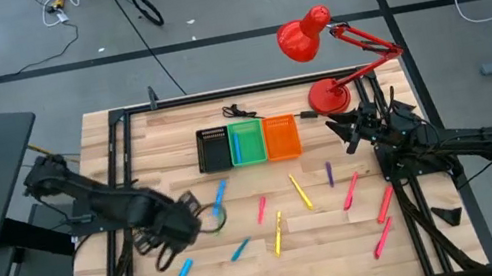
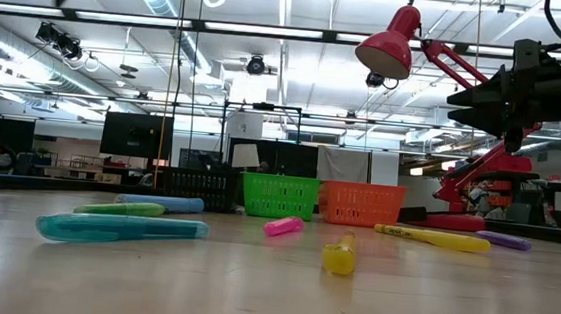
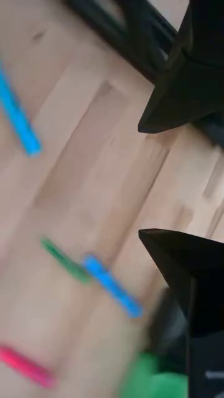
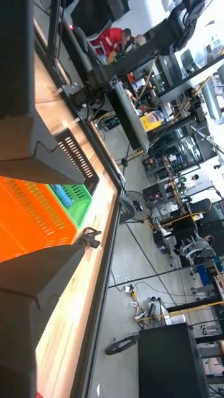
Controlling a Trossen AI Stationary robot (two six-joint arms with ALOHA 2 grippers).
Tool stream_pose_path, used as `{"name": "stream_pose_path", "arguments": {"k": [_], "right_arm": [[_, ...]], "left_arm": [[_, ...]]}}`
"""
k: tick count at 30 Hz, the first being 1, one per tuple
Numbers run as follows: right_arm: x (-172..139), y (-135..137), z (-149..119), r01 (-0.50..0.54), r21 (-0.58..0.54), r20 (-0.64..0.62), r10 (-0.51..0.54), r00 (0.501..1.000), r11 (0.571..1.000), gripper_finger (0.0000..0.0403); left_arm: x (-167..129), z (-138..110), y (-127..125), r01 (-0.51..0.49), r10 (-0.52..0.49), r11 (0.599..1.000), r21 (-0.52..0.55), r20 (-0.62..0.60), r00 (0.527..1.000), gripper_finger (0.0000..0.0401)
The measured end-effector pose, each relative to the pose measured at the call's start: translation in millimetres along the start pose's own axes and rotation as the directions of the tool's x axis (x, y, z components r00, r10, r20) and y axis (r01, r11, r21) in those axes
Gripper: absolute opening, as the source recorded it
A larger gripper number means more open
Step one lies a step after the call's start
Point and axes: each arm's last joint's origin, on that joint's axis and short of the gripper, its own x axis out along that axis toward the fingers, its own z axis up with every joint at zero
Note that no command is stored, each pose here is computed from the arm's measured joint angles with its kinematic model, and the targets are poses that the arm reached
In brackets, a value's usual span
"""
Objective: Pick & Place Markers
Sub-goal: Put the bottom large blue highlighter pen into the green bin
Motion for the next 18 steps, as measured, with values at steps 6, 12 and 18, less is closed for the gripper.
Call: {"name": "stream_pose_path", "arguments": {"k": [6, 12, 18], "right_arm": [[0, 0, 0, 0.000, 0.000, 0.000, 0.000, 1.000, 1.000, 0.0170], [0, 0, 0, -0.001, 0.000, 0.001, 0.001, 1.000, 1.000, 0.0170], [0, 0, 0, 0.000, 0.000, 0.000, 0.000, 1.000, 1.000, 0.0170]], "left_arm": [[8, 1, -24, -0.025, 0.018, 0.899, 0.437, 0.019, 1.000, 0.0268], [14, 11, -39, -0.050, 0.011, 0.729, 0.683, 0.061, 0.998, 0.0268], [24, 23, -44, -0.138, 0.029, 0.617, 0.775, 0.153, 0.988, 0.0268]]}}
